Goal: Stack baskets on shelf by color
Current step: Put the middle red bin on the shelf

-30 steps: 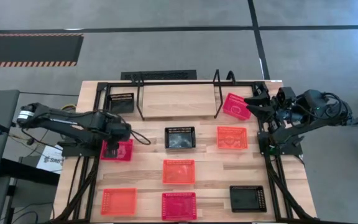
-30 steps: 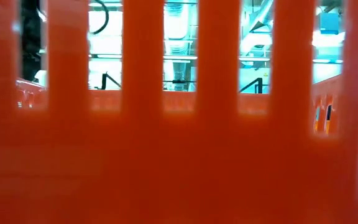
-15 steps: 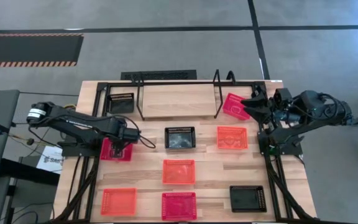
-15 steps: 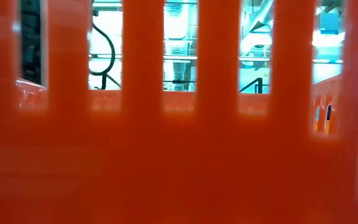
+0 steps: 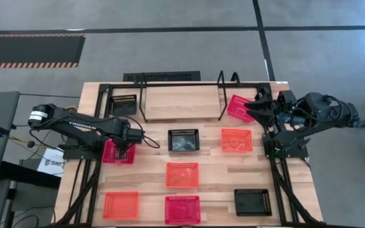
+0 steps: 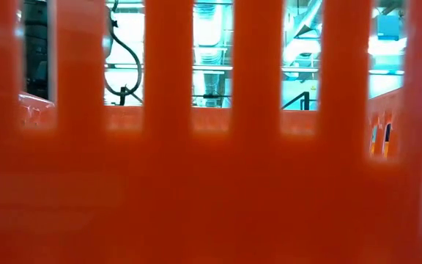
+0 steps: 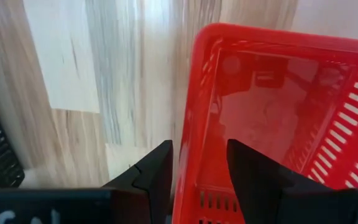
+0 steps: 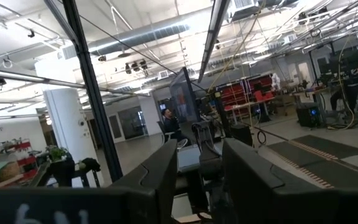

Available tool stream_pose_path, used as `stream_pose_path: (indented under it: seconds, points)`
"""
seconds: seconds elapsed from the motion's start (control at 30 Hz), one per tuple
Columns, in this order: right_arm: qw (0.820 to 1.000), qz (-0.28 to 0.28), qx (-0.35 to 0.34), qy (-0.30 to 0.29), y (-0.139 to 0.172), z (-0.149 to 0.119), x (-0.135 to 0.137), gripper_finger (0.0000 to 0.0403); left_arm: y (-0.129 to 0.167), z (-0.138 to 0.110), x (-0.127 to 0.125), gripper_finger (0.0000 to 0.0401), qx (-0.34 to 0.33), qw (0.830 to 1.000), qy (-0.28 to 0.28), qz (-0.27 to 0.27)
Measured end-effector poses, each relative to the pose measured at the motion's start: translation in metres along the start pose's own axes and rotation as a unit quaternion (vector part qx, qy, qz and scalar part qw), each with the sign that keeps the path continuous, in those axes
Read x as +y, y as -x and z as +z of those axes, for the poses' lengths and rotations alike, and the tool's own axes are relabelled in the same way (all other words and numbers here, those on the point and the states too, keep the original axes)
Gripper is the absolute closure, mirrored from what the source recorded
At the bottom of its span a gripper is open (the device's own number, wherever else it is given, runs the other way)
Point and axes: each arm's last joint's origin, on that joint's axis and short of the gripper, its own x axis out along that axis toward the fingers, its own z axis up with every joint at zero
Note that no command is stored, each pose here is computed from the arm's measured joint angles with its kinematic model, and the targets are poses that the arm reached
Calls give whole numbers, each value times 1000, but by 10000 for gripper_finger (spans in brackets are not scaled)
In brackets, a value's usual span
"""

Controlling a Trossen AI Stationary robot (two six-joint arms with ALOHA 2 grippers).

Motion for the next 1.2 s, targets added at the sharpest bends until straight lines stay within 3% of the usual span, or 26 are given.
stream_pose_path:
  seconds: [0.37,0.43,0.53,0.6,0.77,0.93,1.07,1.2]
  points:
    - [1000,9,-1,0,0,0,1,255,-28,15,-5,274,85,996,-5,-9]
    - [1000,9,-1,0,0,0,1,255,-35,20,-7,298,97,995,1,-14]
    - [1000,9,0,1,0,0,1,260,-39,26,-8,369,115,993,9,-11]
    - [1000,9,-1,1,0,0,1,263,-37,31,-8,389,112,993,21,-13]
    - [1000,9,0,1,0,0,1,271,-12,43,-2,400,65,996,57,-10]
    - [1000,9,0,1,0,0,1,280,44,50,7,401,-34,992,124,-20]
    - [1000,8,1,1,0,0,0,285,101,50,12,401,-179,962,197,-58]
    - [1000,8,1,1,0,0,0,286,147,47,20,401,-332,892,287,-107]
